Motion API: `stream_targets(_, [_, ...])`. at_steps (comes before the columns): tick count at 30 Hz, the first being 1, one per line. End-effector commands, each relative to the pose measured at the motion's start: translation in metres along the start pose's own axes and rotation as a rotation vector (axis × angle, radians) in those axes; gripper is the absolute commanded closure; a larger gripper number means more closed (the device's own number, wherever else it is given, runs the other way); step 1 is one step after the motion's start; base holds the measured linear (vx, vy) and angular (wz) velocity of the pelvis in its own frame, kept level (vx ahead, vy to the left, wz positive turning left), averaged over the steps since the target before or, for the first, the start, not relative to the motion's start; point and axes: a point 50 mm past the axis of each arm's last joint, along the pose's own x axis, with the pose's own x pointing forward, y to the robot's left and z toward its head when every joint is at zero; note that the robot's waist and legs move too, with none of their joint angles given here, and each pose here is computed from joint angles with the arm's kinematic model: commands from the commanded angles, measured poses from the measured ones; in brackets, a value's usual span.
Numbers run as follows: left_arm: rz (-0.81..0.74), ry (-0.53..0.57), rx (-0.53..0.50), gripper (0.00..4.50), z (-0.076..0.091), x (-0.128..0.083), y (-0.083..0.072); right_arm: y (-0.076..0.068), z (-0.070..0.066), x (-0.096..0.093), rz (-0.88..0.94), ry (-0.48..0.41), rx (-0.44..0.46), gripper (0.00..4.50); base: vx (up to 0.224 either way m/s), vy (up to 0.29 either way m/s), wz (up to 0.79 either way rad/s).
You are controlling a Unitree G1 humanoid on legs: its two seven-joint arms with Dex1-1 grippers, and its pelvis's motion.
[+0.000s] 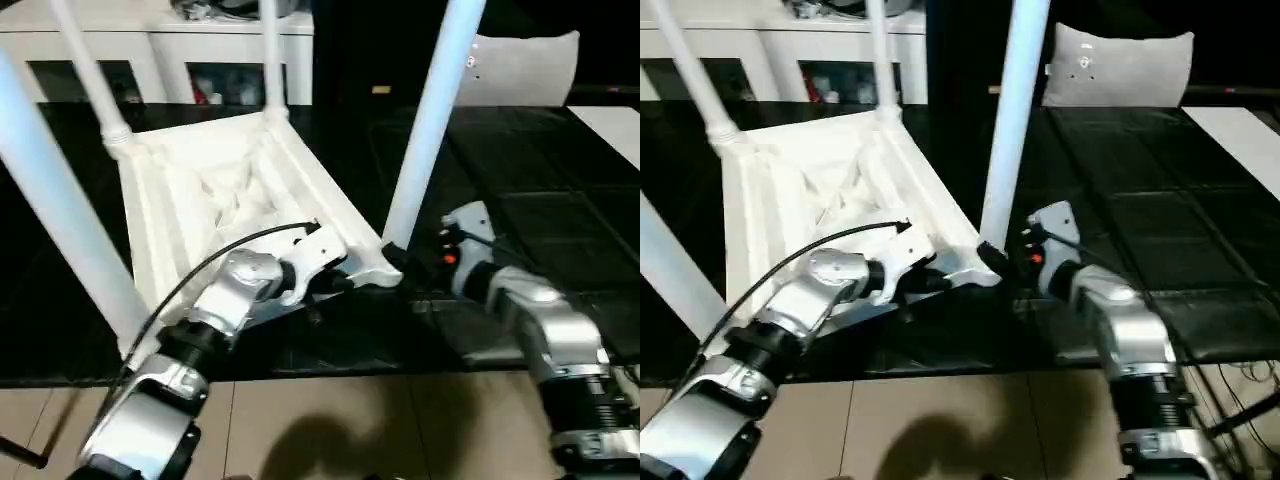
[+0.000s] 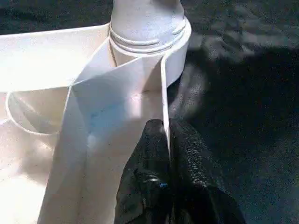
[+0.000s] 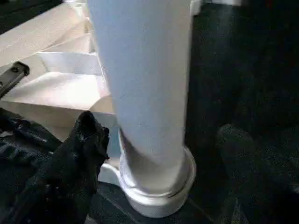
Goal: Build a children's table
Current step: Rotate leg to tighten
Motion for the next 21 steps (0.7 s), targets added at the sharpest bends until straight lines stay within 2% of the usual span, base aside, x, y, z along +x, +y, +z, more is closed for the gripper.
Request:
stream_targets(1, [-0.105, -0.022, 0.105, 4.5, 0.005, -0.006, -0.004, 0.0, 0.001, -0.013, 0.112, 0.029, -0.061, 0.15, 0.0, 0.0, 0.0])
stream_targets(3, [-0.142, -0.016, 0.126, 4.5, 0.003, -0.008, -0.006, -0.001, 0.001, -0.017, 0.147, 0.053, -0.091, 0.05, 0.0, 0.0, 0.0])
stream_targets(4, [-0.191, -0.006, 0.163, 4.5, 0.0, -0.012, -0.007, -0.002, 0.0, -0.024, 0.21, 0.087, -0.135, 0.05, 0.0, 0.0, 0.0])
stream_targets(8, [-0.266, 0.009, 0.195, 4.5, -0.003, -0.016, -0.011, 0.001, 0.001, -0.03, 0.322, 0.109, -0.17, 0.05, 0.0, 0.0, 0.0])
stream_targets(11, [-0.352, 0.025, 0.225, 4.5, -0.007, -0.022, -0.016, 0.004, 0.001, -0.034, 0.423, 0.124, -0.173, 0.45, 0.0, 0.0, 0.0])
stream_targets(12, [-0.367, 0.025, 0.231, 4.5, -0.007, -0.022, -0.016, 0.005, 0.001, -0.035, 0.44, 0.127, -0.167, 0.45, 0.0, 0.0, 0.0])
stream_targets(13, [-0.373, 0.024, 0.233, 4.5, -0.007, -0.023, -0.017, 0.005, 0.001, -0.035, 0.449, 0.128, -0.165, 0.67, 0.0, 0.0, 0.0])
stream_targets(21, [-0.503, 0.024, 0.259, 4.5, -0.006, -0.028, -0.027, 0.018, -0.004, -0.036, 0.585, 0.144, -0.152, 1.28, 0.0, 0.0, 0.0])
